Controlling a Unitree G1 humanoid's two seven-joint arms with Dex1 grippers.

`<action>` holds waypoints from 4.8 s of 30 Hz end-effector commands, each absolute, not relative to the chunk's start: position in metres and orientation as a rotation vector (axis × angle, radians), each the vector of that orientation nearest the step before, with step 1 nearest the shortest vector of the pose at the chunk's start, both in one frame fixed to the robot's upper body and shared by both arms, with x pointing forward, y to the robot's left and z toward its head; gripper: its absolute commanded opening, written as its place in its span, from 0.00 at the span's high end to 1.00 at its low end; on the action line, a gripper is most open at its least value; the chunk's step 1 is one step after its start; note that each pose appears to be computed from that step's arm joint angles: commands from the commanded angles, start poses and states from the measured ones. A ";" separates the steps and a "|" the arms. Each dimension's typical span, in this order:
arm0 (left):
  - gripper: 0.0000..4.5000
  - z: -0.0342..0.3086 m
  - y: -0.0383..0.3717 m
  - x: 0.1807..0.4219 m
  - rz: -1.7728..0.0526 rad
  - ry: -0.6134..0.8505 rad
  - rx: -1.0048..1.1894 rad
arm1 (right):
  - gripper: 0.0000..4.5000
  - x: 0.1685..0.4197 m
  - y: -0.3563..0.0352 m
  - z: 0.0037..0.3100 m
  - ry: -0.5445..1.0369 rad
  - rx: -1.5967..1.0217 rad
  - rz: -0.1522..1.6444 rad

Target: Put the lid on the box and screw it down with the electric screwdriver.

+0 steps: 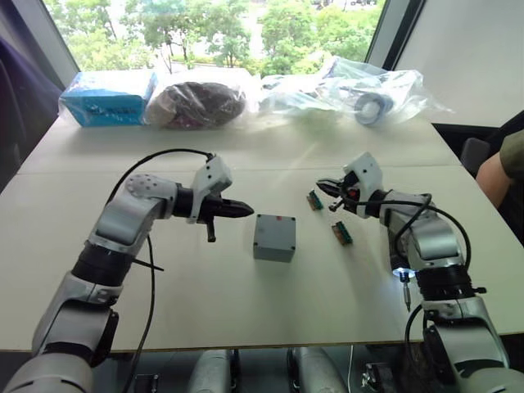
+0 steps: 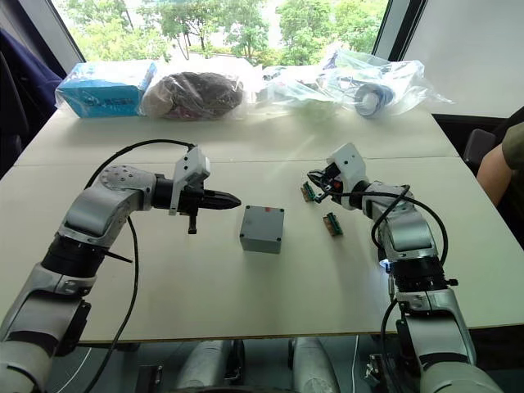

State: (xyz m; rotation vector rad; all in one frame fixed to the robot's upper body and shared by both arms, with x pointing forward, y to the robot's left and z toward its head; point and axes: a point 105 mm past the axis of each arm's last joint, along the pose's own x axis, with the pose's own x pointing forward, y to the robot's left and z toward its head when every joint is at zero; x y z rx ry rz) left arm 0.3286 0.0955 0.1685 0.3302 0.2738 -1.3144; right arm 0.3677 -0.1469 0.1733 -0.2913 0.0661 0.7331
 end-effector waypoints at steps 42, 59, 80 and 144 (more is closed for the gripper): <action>1.00 0.177 0.108 0.301 -1.397 0.303 0.349 | 1.00 0.317 -0.104 0.147 0.129 -0.243 0.870; 1.00 0.187 0.096 0.296 -1.461 0.249 0.338 | 0.22 0.314 -0.125 0.187 0.114 -0.132 0.791; 1.00 0.208 0.041 0.270 -1.777 0.008 0.592 | 0.01 0.252 -0.294 0.181 0.959 -0.017 0.219; 1.00 0.174 0.081 0.313 -1.396 0.226 0.353 | 0.61 0.325 -0.125 0.302 -0.276 0.187 0.824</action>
